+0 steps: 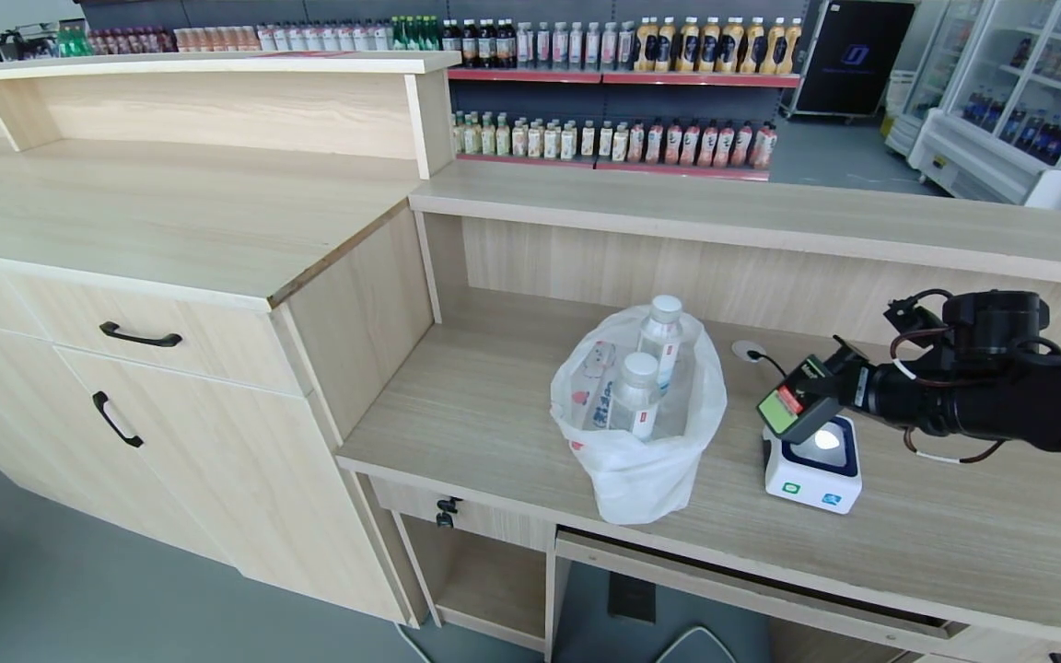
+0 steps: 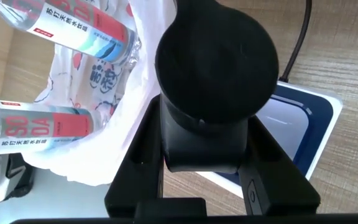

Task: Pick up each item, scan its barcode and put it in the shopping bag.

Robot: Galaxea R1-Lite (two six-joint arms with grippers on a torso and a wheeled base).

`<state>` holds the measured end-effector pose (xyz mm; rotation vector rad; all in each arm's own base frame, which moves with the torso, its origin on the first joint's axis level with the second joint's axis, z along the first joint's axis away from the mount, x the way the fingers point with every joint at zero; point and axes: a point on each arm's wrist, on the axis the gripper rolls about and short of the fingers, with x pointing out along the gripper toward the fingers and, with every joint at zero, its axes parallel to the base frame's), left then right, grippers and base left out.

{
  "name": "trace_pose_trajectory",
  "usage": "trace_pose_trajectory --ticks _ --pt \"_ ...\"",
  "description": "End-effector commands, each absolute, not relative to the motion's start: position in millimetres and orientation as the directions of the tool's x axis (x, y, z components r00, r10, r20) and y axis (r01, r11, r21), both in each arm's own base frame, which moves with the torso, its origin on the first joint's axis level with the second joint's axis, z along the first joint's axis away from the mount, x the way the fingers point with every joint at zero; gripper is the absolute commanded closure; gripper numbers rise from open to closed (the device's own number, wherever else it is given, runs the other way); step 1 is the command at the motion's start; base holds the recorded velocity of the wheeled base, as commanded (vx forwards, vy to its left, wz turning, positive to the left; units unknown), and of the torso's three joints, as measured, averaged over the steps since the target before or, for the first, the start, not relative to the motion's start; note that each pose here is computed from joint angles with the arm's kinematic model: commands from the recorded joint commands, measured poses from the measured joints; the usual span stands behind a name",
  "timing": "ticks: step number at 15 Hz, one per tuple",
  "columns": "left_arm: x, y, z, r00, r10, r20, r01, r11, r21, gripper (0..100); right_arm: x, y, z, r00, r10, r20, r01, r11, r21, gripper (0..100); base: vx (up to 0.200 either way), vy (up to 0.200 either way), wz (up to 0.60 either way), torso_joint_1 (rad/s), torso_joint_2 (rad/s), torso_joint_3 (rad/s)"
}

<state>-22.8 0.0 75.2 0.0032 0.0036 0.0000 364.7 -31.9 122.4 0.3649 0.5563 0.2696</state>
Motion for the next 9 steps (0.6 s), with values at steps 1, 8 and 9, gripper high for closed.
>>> trace_pose_trajectory --ticks 1,8,9 --pt "-22.8 0.0 75.2 1.0 0.0 -0.003 0.0 1.0 0.003 0 364.3 -30.0 121.3 0.813 0.348 -0.467 -0.152 0.901 0.407 100 0.0 0.0 0.0 0.0 0.0 0.0" --pt "-22.8 0.0 75.2 1.0 0.0 -0.003 0.0 1.0 0.003 0 358.2 -28.8 144.6 0.859 0.343 -0.379 -0.238 0.925 0.297 100 0.0 0.0 0.0 0.0 0.0 0.0" --pt "-22.8 0.0 75.2 1.0 0.0 -0.003 0.0 1.0 0.003 0 350.2 -26.9 154.1 0.874 0.344 -0.344 -0.303 0.938 0.168 100 0.0 0.0 0.0 0.0 0.0 0.0"
